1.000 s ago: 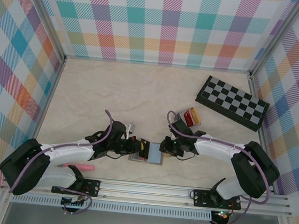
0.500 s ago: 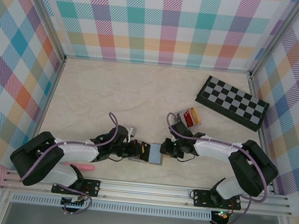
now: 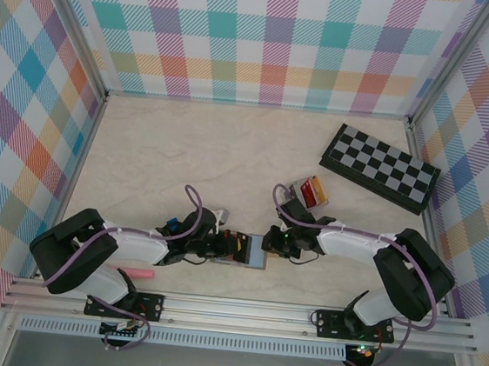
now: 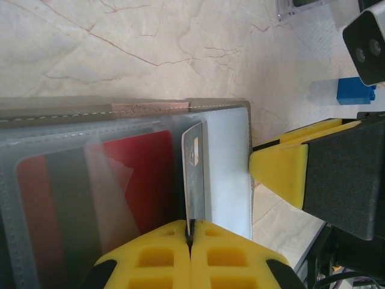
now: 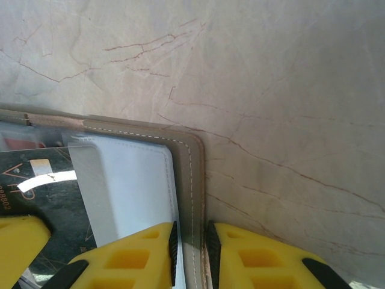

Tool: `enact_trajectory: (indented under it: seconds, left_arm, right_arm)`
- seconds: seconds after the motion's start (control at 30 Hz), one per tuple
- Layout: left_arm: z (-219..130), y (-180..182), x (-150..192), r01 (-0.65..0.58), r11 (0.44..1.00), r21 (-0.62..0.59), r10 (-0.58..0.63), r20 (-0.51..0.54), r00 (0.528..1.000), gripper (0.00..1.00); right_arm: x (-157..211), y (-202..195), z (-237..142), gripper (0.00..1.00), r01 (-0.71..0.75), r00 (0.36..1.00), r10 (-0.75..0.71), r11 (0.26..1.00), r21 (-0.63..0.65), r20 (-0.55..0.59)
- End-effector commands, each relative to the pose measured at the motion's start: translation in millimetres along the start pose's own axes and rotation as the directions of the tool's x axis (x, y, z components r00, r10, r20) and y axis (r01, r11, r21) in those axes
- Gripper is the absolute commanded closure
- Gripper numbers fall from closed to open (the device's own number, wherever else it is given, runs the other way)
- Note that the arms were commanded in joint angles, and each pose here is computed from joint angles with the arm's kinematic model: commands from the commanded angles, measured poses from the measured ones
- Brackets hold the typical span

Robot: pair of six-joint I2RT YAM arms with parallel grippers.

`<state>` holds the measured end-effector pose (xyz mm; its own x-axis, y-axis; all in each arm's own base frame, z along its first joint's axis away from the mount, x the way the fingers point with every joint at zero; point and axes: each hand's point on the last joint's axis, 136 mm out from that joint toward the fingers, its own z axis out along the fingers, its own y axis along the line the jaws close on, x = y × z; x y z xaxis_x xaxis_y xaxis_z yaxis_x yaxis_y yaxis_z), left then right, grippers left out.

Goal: Put the credit cards into the card holder

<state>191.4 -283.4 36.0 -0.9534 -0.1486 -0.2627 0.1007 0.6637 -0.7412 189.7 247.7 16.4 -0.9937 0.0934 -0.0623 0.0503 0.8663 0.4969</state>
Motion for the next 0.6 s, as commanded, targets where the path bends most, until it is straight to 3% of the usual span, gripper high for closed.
enact_trajectory:
  seconds: [0.0, 0.23, 0.4, 0.57]
  left_arm:
    - [1, 16, 5, 0.014, 0.997, -0.071, -0.013, 0.006, 1.0, 0.97]
    - [10, 1, 15, -0.059, 0.997, -0.051, 0.053, -0.098, 0.994, 0.88]
    - [14, -2, 23, -0.093, 0.992, -0.084, 0.08, -0.151, 0.985, 0.73]
    - [18, -6, 26, -0.119, 0.986, -0.12, 0.098, -0.168, 0.981, 0.65]
  right_arm:
    - [8, -11, 9, 0.77, -0.023, 0.999, 0.024, 0.999, 0.03, -0.031]
    - [8, -9, 11, 0.77, -0.03, 0.999, 0.031, 0.999, 0.024, -0.036]
    - [6, -6, 9, 0.77, -0.042, 0.999, 0.042, 0.999, 0.011, -0.026]
    - [4, -5, 7, 0.78, -0.073, 0.997, 0.073, 0.997, 0.006, -0.009]
